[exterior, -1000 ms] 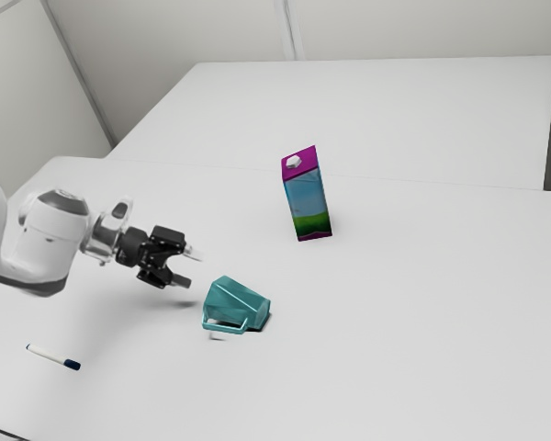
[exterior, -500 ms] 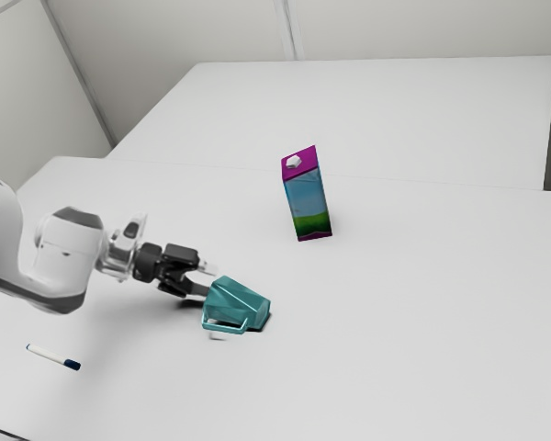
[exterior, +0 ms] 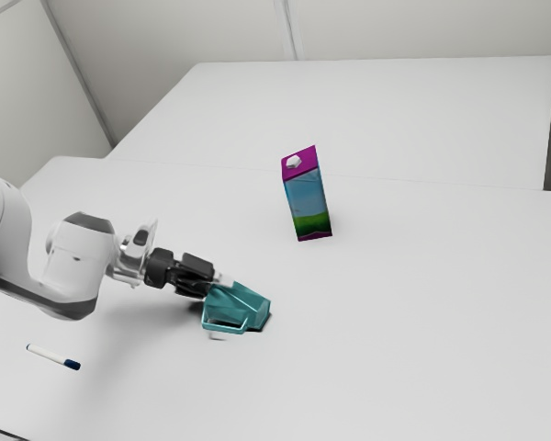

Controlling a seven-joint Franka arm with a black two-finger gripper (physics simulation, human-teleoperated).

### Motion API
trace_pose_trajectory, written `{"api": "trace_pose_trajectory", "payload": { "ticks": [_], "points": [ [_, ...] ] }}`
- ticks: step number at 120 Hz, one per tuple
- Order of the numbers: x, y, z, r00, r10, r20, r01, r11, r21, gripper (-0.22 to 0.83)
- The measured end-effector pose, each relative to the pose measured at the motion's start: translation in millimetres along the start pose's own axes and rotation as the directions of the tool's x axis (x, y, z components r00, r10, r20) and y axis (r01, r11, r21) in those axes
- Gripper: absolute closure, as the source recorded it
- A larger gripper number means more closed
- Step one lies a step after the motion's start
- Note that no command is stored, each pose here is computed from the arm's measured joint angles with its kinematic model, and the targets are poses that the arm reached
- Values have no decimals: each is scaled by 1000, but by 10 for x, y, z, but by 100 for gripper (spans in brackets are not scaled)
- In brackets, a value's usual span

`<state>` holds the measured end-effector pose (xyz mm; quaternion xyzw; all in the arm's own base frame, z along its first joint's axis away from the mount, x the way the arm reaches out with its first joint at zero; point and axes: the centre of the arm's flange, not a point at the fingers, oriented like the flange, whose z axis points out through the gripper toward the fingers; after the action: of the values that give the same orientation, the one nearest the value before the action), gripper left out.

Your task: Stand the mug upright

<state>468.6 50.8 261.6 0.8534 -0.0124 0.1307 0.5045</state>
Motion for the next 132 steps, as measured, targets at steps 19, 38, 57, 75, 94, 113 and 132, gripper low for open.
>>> {"api": "trace_pose_trajectory", "payload": {
  "ticks": [19,38,57,75,94,113,132],
  "points": [
    [9,22,-11,1000,19,-4,-19,1000,-2,61],
    [13,36,-19,999,33,-5,-33,999,-5,71],
    [48,123,-56,998,60,-11,-60,998,-8,75],
    [189,452,-75,991,134,-10,-135,991,-13,77],
    [666,999,-153,946,308,97,-313,948,50,78],
    [1008,1343,-271,846,403,349,-485,854,190,78],
    [1472,1264,-735,806,328,493,-541,745,389,78]
  ]
}}
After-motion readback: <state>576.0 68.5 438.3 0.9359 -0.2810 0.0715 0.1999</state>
